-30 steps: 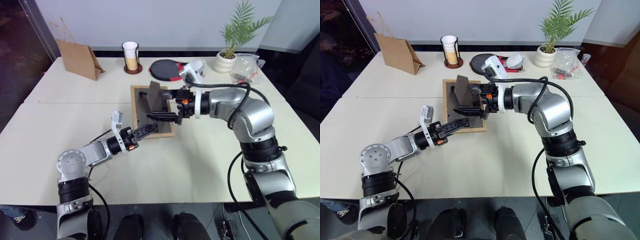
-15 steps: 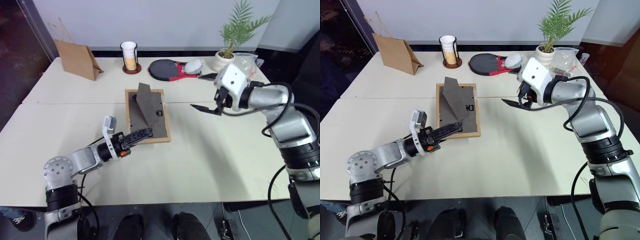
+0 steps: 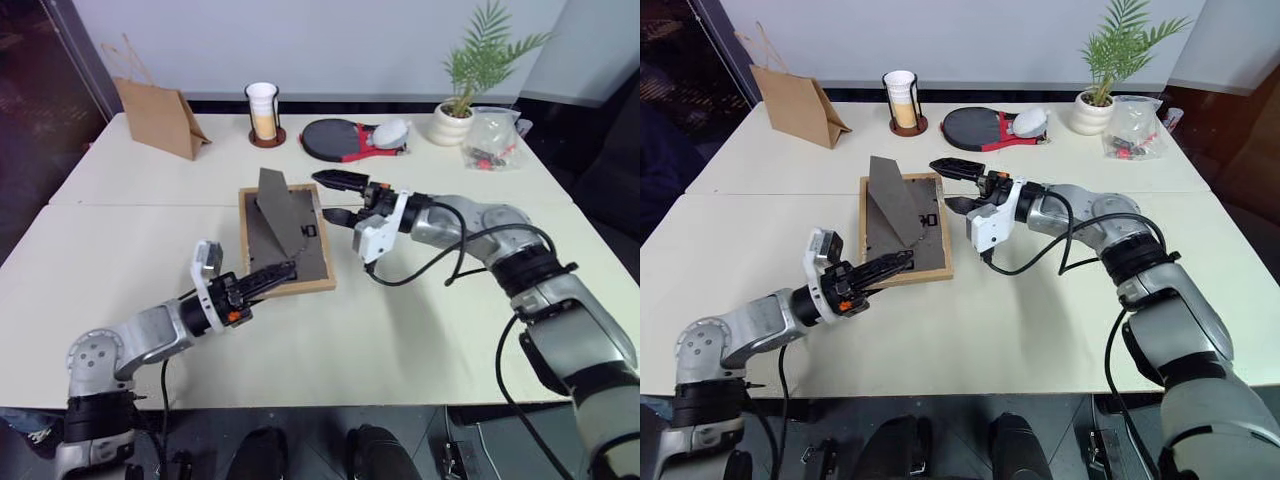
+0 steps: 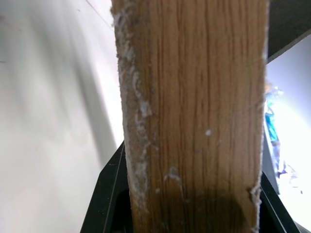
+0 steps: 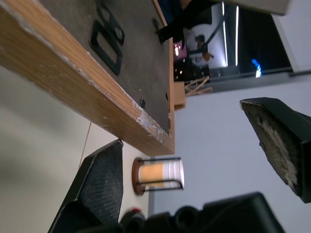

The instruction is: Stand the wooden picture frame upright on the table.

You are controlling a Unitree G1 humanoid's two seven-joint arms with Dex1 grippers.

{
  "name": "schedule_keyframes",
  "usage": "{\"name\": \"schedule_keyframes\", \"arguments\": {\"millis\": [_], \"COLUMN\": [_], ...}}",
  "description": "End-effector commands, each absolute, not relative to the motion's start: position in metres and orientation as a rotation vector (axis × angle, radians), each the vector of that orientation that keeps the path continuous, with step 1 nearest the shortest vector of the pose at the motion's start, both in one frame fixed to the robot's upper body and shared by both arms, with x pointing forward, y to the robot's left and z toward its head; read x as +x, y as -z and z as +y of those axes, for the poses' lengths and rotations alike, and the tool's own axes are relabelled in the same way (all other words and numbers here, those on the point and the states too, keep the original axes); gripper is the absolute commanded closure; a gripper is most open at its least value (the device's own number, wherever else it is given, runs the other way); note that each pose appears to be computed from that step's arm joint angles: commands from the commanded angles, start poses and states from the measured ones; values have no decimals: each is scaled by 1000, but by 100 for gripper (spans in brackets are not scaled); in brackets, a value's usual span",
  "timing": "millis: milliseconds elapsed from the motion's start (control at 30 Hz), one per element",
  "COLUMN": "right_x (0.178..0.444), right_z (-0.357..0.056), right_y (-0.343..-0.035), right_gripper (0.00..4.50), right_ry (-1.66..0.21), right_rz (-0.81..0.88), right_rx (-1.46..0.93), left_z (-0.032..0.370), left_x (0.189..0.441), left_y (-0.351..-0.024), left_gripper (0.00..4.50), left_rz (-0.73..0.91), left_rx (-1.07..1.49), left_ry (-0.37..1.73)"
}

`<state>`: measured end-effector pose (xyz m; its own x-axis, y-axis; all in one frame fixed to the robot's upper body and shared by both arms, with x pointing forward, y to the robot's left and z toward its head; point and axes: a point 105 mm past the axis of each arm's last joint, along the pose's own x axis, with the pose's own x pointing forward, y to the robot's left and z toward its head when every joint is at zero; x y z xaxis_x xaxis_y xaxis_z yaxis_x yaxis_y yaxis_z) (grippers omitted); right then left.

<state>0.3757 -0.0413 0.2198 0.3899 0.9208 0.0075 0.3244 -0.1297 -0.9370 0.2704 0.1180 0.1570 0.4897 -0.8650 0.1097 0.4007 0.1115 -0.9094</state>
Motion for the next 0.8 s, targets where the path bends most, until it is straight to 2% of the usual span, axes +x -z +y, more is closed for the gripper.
{"name": "schedule_keyframes", "arguments": {"millis": [33, 167, 200, 267, 433, 467, 500, 567, 600, 733, 800], "right_x": [373, 370, 370, 370, 376, 378, 379, 380, 380, 383, 389], "right_z": [-30, -19, -16, -13, -16, -17, -20, -24, -26, -36, -44], "right_y": [-222, -212, -212, -215, -225, -226, -227, -228, -227, -223, -220], "right_gripper": [6, 6, 29, 77, 310, 336, 338, 338, 338, 338, 338], "right_ry": [-777, -824, -825, -817, -771, -765, -761, -768, -788, -856, -892], "right_rz": [-1185, -1218, -1223, -1239, -1246, -1241, -1235, -1206, -1168, -1025, -872], "right_rx": [-1646, -1648, -1645, -1640, -1647, -1649, -1649, -1620, -1587, -1455, -1312], "left_z": [111, 108, 107, 105, 103, 103, 103, 104, 107, 129, 152], "left_x": [263, 262, 262, 261, 258, 257, 256, 254, 253, 248, 246], "left_y": [-173, -175, -175, -174, -173, -172, -171, -171, -170, -163, -165], "left_gripper": [341, 341, 341, 341, 341, 341, 341, 239, 210, 21, 9], "left_rz": [480, 471, 470, 472, 481, 483, 489, 495, 504, 517, 483], "left_rx": [-1095, -1096, -1094, -1091, -1077, -1074, -1067, -1051, -1029, -840, -679], "left_ry": [1055, 1049, 1050, 1050, 1047, 1046, 1047, 1044, 1033, 991, 976]}}
